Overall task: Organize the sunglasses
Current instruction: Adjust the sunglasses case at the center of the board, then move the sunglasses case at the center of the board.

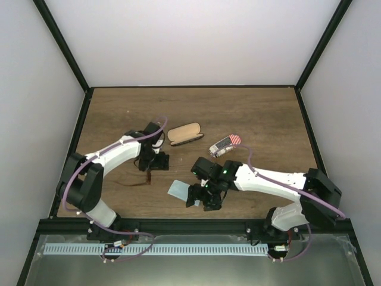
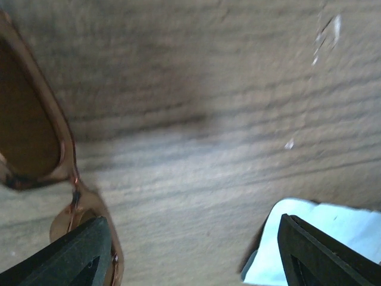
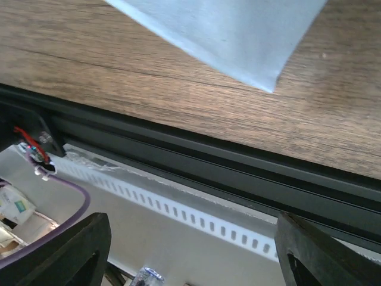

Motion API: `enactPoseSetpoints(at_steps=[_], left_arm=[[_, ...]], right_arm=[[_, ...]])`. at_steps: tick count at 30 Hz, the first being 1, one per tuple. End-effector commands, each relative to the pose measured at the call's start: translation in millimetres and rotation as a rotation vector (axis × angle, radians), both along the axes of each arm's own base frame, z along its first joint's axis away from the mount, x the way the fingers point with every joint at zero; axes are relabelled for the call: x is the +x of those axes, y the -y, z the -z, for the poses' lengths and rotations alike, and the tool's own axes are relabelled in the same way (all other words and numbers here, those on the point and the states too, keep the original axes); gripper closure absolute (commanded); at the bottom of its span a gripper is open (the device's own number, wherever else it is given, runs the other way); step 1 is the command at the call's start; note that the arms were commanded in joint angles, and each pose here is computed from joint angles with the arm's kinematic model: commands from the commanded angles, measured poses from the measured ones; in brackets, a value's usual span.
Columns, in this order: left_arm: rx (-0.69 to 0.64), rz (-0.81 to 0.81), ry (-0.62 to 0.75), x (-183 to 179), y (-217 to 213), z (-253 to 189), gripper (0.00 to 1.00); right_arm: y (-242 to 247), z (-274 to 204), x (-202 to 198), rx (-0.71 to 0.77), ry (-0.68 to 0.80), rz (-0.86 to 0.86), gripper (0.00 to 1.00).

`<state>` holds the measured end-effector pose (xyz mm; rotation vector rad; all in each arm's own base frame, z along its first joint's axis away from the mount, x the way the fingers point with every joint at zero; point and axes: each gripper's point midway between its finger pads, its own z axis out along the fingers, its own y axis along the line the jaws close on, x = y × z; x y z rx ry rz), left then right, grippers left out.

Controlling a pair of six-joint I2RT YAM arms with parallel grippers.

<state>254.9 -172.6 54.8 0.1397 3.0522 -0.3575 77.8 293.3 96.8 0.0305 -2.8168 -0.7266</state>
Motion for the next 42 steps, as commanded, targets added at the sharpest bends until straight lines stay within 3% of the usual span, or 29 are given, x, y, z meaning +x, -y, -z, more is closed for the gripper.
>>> enactPoseSetpoints(at_steps=[1,5,10,14,17,19,23,26,33,39,42], left_arm=[[-0.001,0.056,-0.026,-21,-6,-3,0.21],[-0.019,0.086,-0.085,-39,-7,3,0.21],[-0.032,0.085,-0.026,-29,-4,-6,0.25],[-0.139,0.070,0.239,35,26,-74,0.28],[-0.142,0.095,0.422,85,43,-114,0.15],[-0.137,0.156,0.489,109,57,-122,0.12],[-0.098,0.286,0.547,145,87,-108,0.11],[-0.065,0.355,0.487,160,102,-81,0.11],[0.051,0.450,0.522,163,98,-43,0.10],[0.028,0.513,0.523,157,107,-33,0.11],[0.014,0.550,0.518,149,114,-30,0.23]], right_arm=[[-3,10,-7,0.006,-0.068,0.038,0.21],[3,23,-4,-0.012,-0.054,0.054,0.21],[3,26,20,-0.039,0.008,0.087,0.25],[13,9,54,-0.050,0.096,0.169,0.28],[36,-5,78,-0.064,0.155,0.265,0.28],[54,-17,90,-0.052,0.196,0.329,0.28],[85,-37,103,0.007,0.275,0.407,0.28],[102,-37,103,0.011,0.288,0.415,0.28],[113,-38,111,-0.011,0.305,0.363,0.27],[113,-37,131,-0.078,0.328,0.266,0.25],[113,-35,138,-0.104,0.334,0.226,0.25]])
